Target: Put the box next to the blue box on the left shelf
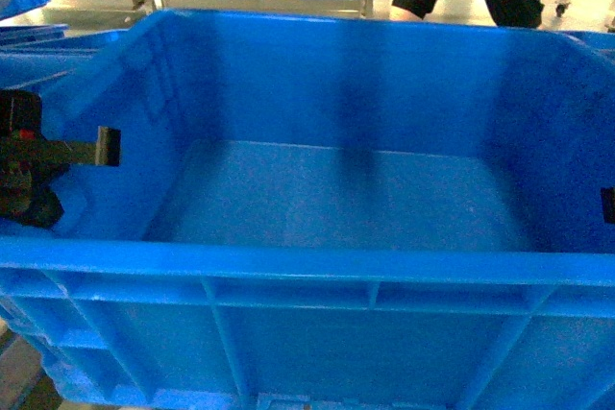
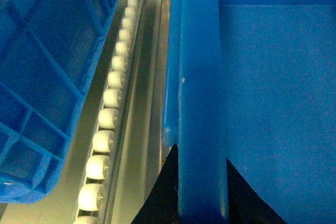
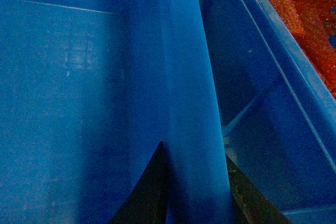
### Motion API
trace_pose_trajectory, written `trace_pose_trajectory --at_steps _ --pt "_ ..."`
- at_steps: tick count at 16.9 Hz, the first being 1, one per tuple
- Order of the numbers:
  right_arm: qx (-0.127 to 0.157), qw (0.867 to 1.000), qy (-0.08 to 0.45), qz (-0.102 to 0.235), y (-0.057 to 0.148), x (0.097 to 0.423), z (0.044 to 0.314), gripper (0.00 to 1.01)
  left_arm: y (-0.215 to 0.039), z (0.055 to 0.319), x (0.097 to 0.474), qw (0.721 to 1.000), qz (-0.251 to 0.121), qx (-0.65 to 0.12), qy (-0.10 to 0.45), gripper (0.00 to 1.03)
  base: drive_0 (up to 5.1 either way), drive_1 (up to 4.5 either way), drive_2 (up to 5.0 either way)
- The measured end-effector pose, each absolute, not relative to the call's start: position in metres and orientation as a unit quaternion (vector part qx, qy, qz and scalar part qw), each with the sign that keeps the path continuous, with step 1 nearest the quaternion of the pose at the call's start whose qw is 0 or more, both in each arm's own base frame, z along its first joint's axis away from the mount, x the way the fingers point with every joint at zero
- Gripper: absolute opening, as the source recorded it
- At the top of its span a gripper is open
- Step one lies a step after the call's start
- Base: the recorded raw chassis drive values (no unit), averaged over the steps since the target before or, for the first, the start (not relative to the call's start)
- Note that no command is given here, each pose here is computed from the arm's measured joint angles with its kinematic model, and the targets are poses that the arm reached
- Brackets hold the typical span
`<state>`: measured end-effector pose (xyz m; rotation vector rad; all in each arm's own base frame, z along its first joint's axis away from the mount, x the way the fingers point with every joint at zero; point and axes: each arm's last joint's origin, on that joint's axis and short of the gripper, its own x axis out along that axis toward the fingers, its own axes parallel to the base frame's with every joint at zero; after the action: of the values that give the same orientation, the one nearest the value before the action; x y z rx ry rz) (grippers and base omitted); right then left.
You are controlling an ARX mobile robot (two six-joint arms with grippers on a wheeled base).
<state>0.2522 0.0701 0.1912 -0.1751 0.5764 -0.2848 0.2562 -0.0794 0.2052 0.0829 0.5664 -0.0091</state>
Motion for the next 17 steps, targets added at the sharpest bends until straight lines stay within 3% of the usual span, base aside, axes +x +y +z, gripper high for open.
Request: trace_pose_trajectory --at_steps 2,5,6,7,9,11,13,14,17 --pt "-0.101 0.937 0.305 -0.134 0.073 0.252 0.185 0.17 -0.08 0.197 0.256 0.949 0.0 0.039 0.314 0.08 0.0 0.0 0.0" --pt "-0.102 0.934 0.315 -0.137 0.079 0.253 0.185 0.17 -0.082 0.19 0.264 0.948 -0.016 0.039 0.314 0.08 0.0 0.0 0.0" --pt "-0.1 0.934 0.313 -0.139 0.081 0.253 0.186 0.18 -0.08 0.189 0.267 0.95 -0.011 0.039 0.309 0.13 0.0 0.0 0.0" --pt "-0.111 0.935 0.299 -0.155 0.087 0.252 0.19 0.28 -0.082 0.189 0.268 0.956 0.009 0.045 0.291 0.24 0.0 0.0 0.0" --pt "-0.112 0.949 0.239 -0.171 0.095 0.253 0.204 0.48 -0.087 0.202 0.269 0.974 -0.008 0.026 0.227 0.45 0.0 0.0 0.0" --pt "-0.069 0.976 0.137 -0.156 0.103 0.25 0.239 0.7 -0.092 0.241 0.267 0.992 -0.029 0.004 0.122 0.67 0.0 0.0 0.0" --pt "-0.047 0.983 0.078 -0.158 0.107 0.248 0.26 0.94 -0.091 0.269 0.263 0.998 -0.023 -0.004 0.056 0.91 0.0 0.0 0.0" --pt "-0.054 0.982 0.082 -0.162 0.108 0.247 0.26 1.0 -0.09 0.269 0.263 0.998 -0.012 0.003 0.059 1.0 0.0 0.0 0.0" --pt "-0.061 0.981 0.083 -0.162 0.108 0.247 0.26 0.98 -0.09 0.268 0.263 0.998 -0.009 0.009 0.061 0.98 0.0 0.0 0.0"
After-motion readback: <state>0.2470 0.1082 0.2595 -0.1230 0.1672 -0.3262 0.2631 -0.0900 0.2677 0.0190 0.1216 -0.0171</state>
